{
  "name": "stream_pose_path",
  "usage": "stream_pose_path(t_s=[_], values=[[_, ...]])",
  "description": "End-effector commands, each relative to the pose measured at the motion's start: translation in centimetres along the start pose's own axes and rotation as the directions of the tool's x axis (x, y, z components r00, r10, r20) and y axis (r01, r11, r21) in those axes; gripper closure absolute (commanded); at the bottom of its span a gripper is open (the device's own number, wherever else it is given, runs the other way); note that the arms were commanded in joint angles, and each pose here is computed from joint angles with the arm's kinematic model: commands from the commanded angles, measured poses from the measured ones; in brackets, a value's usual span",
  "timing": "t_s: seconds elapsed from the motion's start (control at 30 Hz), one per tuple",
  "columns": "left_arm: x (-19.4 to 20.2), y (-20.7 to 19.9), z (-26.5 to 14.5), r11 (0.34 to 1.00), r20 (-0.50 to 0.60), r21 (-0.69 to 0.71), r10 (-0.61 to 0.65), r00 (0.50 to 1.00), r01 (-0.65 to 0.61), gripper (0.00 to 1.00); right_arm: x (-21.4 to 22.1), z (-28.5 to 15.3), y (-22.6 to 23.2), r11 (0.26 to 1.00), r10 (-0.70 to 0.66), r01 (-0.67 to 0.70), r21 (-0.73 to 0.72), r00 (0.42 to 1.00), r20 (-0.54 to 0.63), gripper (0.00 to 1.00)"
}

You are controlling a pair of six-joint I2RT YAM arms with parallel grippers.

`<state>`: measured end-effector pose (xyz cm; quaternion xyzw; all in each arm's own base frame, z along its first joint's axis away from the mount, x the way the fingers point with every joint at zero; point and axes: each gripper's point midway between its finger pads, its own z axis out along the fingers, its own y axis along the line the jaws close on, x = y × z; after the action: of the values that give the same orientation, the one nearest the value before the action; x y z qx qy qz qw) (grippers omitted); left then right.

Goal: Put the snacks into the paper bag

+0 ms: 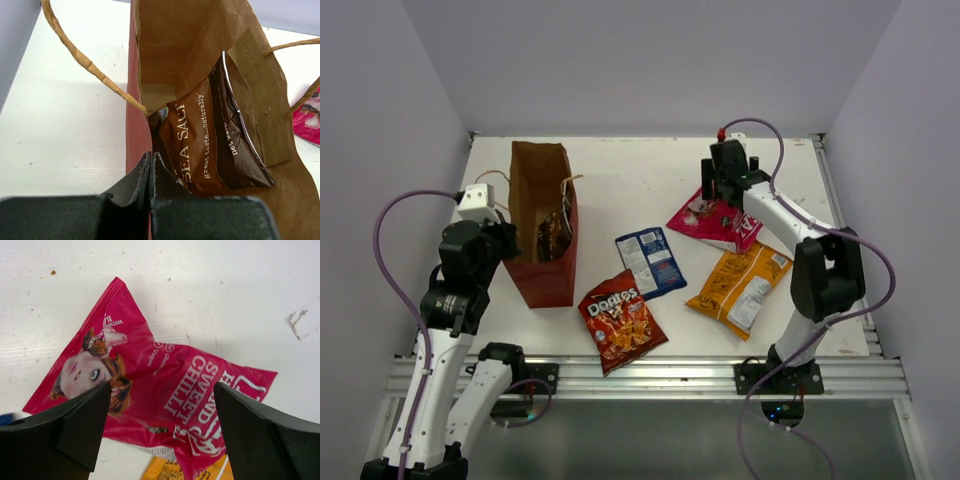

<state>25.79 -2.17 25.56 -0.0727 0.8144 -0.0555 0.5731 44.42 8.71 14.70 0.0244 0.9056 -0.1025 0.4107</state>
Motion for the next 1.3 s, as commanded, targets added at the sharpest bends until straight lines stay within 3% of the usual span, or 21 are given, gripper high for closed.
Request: stream_pose_path(t_s=[0.0, 0.17, 0.23, 0.27, 0.3, 0.4, 0.63, 0.73, 0.87, 1.0, 1.2, 1.27], values=[[-0.1, -0.3, 0.3, 1.0, 0.005, 0.018, 0.018, 1.0, -0.018, 1.0, -0.9, 2.6, 0.8, 0.997, -0.053, 0.054, -0.048, 0.998, 0.02, 0.12], [-0.1, -0.4, 0.2, 1.0, 0.004, 0.022, 0.019, 1.0, -0.019, 1.0, -0.6, 6.1, 0.4, 0.995, -0.068, 0.067, -0.067, 0.998, -0.009, 0.13], [-0.2, -0.3, 0.2, 1.0, 0.008, 0.018, 0.019, 1.0, -0.019, 1.0, 0.0, 6.9, 0.0, 0.996, -0.062, 0.059, -0.069, 0.997, -0.034, 0.21], [-0.2, -0.3, 0.2, 1.0, 0.008, 0.018, 0.017, 1.0, -0.017, 1.0, 0.3, 7.0, 0.0, 0.995, -0.061, 0.058, -0.082, 0.997, -0.042, 0.33], [-0.2, -0.3, 0.2, 1.0, 0.008, 0.018, 0.017, 1.0, -0.017, 1.0, 0.5, 7.0, 0.1, 0.994, -0.062, 0.058, -0.088, 0.997, -0.046, 0.55], [0.0, -0.4, 0.4, 1.0, 0.001, 0.02, 0.019, 1.0, -0.02, 1.0, 0.6, 6.7, 0.2, 0.994, -0.061, 0.056, -0.099, 0.997, -0.047, 0.98], [-0.1, -0.4, 0.3, 1.0, 0.003, 0.02, 0.019, 1.0, -0.019, 1.0, -2.5, 2.9, 0.3, 0.987, 0.032, -0.03, -0.157, 0.999, 0.012, 1.0], [-0.1, -0.4, 0.4, 1.0, 0.002, 0.023, 0.019, 1.0, -0.019, 1.0, -6.7, -2.0, 0.9, 0.965, 0.134, -0.1, -0.243, 0.983, 0.127, 1.0], [0.0, -0.5, 0.5, 0.999, -0.003, 0.025, 0.021, 1.0, -0.021, 1.0, -12.5, -9.4, 1.0, 0.904, 0.299, -0.183, -0.387, 0.916, 0.266, 1.0], [0.0, -0.3, 0.4, 1.0, 0.0, 0.018, 0.02, 1.0, -0.02, 1.0, -18.1, -17.1, 2.1, 0.761, 0.483, -0.204, -0.616, 0.812, 0.328, 1.0], [-0.2, -0.1, 0.3, 1.0, 0.006, 0.005, 0.018, 1.0, -0.018, 1.0, -23.9, -25.9, 5.8, 0.42, 0.66, -0.096, -0.902, 0.714, 0.232, 1.0], [-0.1, -0.1, 0.4, 1.0, 0.004, 0.005, 0.016, 1.0, -0.016, 1.0, -24.4, -26.8, 7.6, 0.281, 0.685, -0.106, -0.954, 0.718, 0.122, 1.0]])
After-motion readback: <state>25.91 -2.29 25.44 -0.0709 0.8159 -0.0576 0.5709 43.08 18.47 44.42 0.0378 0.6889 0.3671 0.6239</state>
